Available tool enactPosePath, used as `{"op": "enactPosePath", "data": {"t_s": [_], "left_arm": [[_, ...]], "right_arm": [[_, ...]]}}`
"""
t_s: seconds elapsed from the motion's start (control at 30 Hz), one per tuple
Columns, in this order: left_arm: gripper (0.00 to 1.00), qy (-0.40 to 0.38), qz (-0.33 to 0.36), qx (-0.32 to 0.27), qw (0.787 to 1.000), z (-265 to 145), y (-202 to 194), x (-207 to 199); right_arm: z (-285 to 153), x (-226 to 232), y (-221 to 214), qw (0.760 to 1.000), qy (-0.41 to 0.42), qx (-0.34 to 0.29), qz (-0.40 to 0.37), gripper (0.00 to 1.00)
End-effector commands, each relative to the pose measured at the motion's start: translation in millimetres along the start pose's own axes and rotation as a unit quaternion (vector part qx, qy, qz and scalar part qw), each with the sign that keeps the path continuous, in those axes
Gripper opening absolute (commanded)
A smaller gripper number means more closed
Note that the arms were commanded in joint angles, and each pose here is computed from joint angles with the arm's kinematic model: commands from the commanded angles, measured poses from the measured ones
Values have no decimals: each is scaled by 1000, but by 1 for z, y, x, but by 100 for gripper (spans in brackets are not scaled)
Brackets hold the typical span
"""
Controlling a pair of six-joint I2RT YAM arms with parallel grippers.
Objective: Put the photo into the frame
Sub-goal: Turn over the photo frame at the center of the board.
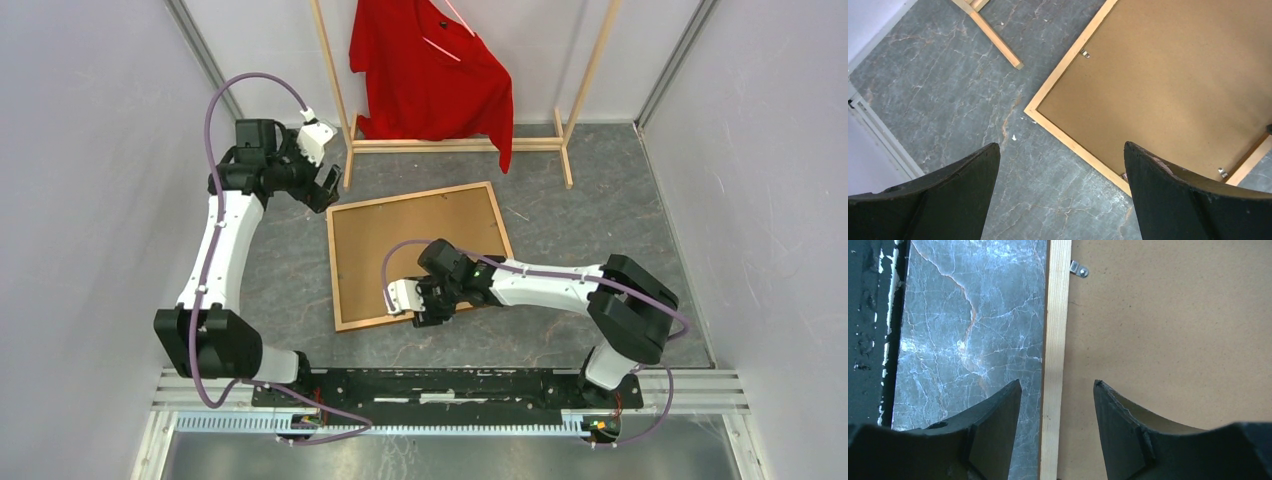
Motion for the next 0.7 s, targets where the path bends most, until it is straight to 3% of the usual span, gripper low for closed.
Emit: {"op": "enactPosePath", "data": {"t_s": [0.0, 0.4, 0.67], "left_arm": [[100, -28, -9, -12, 999, -3, 4, -7], [100, -119, 15, 20, 993, 1, -23, -29], [100, -145, 52, 44, 987, 0, -43, -39]], "right_arm": [[5, -5, -2, 1000, -2, 13, -8, 62], [14, -5, -16, 999, -22, 29, 2, 49], [15, 3, -19, 1000, -10, 25, 14, 48]]}}
Point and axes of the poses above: each gripper's point midway between its finger pads, its own z axis out along the fingers, its own x axis along the line the jaws close on, y = z × x, the point moved 8 cm from there along -z, back along the fingers, and after that the axes turned 4 degrees about -z, right-handed, at the moved point
